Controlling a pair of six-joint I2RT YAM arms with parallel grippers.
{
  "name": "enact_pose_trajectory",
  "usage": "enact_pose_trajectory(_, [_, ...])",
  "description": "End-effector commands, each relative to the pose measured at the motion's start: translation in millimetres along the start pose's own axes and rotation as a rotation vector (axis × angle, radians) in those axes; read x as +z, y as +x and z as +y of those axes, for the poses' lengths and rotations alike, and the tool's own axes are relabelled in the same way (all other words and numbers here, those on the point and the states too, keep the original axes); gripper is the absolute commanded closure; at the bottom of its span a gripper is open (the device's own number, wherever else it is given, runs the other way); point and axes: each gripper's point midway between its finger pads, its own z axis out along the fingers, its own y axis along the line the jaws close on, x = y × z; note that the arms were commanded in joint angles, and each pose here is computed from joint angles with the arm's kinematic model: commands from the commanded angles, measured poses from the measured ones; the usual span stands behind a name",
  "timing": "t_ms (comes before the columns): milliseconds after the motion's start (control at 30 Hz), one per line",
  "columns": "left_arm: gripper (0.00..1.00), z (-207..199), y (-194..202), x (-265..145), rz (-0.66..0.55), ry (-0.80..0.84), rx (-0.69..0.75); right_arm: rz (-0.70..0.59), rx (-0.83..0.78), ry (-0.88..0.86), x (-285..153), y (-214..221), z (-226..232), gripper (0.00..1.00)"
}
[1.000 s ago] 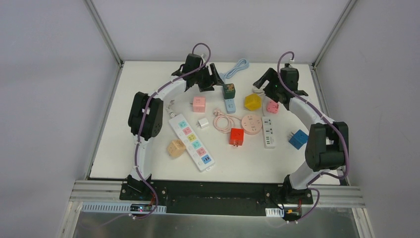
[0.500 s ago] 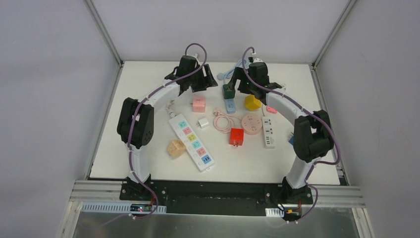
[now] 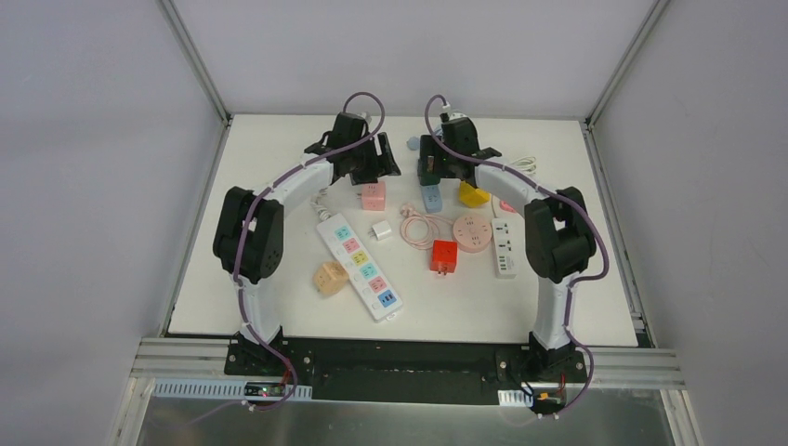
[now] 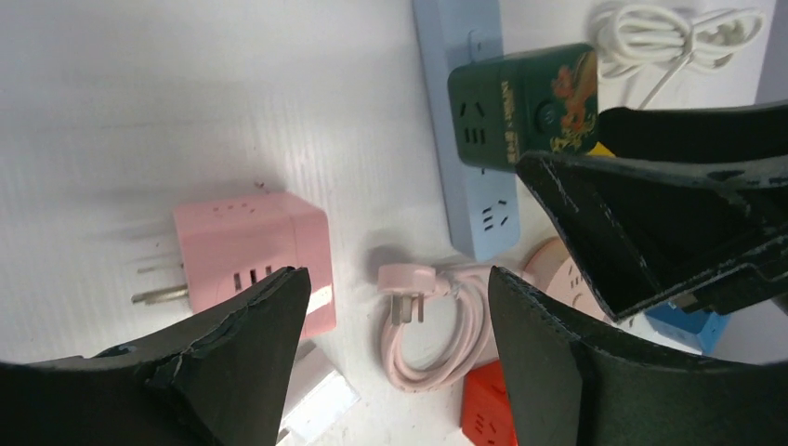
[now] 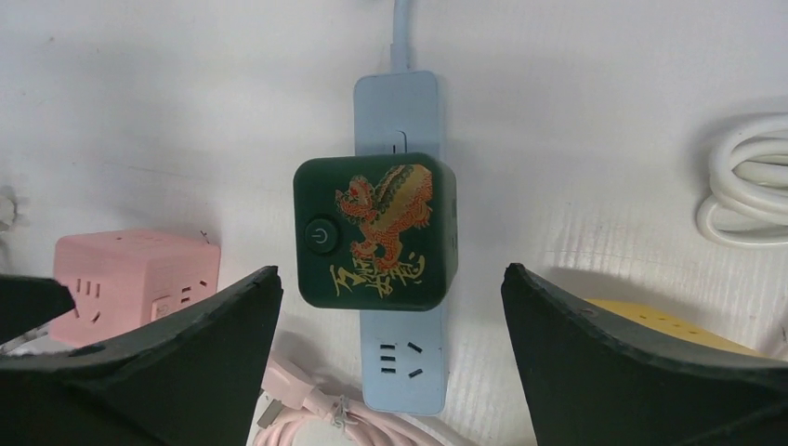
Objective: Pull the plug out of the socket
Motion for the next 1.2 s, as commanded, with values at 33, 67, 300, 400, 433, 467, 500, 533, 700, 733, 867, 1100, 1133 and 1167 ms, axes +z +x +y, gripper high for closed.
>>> enact_pose_trajectory(33, [0.26, -1, -8, -38, -0.018, -0.029, 0.056, -0.042, -0.027, -0.005, 11, -13, 15, 0.13])
enact_pose_trajectory(67, [0.26, -1, -7, -40, -0.014, -0.033, 0.060, -0.038, -0.023, -0.002, 14, -12, 17, 0.16])
enact_pose_trajectory(300, [0.26, -6, 3, -52, 0.030, -0.010, 0.061, -0.029, 0.017, 0.077, 20, -17, 16, 0.33])
enact_pose_trajectory(400, [0.26, -10, 12, -58, 0.072, 0.015, 0.064, -0.035, 0.055, 0.077, 16, -22, 20, 0.48])
enact_pose_trajectory(433, [0.26, -11, 14, -59, 0.077, 0.023, 0.065, -0.037, 0.066, 0.079, 15, -23, 21, 0.52])
enact_pose_trajectory(467, [0.26, -11, 16, -58, 0.082, 0.029, 0.060, -0.039, 0.075, 0.078, 15, -25, 23, 0.55])
enact_pose_trajectory(500, [0.26, -13, 18, -57, 0.086, 0.040, 0.051, -0.044, 0.082, 0.076, 14, -27, 25, 0.58])
enact_pose_trajectory(533, [0.26, -16, 20, -55, 0.099, 0.061, 0.042, -0.046, 0.100, 0.080, 12, -28, 26, 0.60])
enact_pose_trajectory(700, [0.26, -26, 28, -39, 0.169, 0.121, -0.024, -0.063, 0.194, 0.051, 4, -39, 38, 0.61])
enact_pose_trajectory(733, [0.26, -28, 31, -34, 0.181, 0.131, -0.037, -0.060, 0.212, 0.052, 4, -40, 39, 0.61])
enact_pose_trajectory(867, [0.30, -36, 36, -15, 0.216, 0.178, -0.067, -0.038, 0.253, 0.112, 11, -34, 33, 0.60])
enact_pose_trajectory(1100, [0.46, -44, 34, 25, 0.178, 0.213, -0.180, -0.024, 0.308, 0.163, 17, -18, 23, 0.59])
enact_pose_trajectory(1133, [0.46, -45, 32, 28, 0.171, 0.213, -0.183, -0.018, 0.321, 0.150, 18, -17, 26, 0.59])
enact_pose_trajectory(1167, [0.47, -46, 28, 31, 0.163, 0.212, -0.181, -0.018, 0.333, 0.142, 20, -18, 29, 0.60])
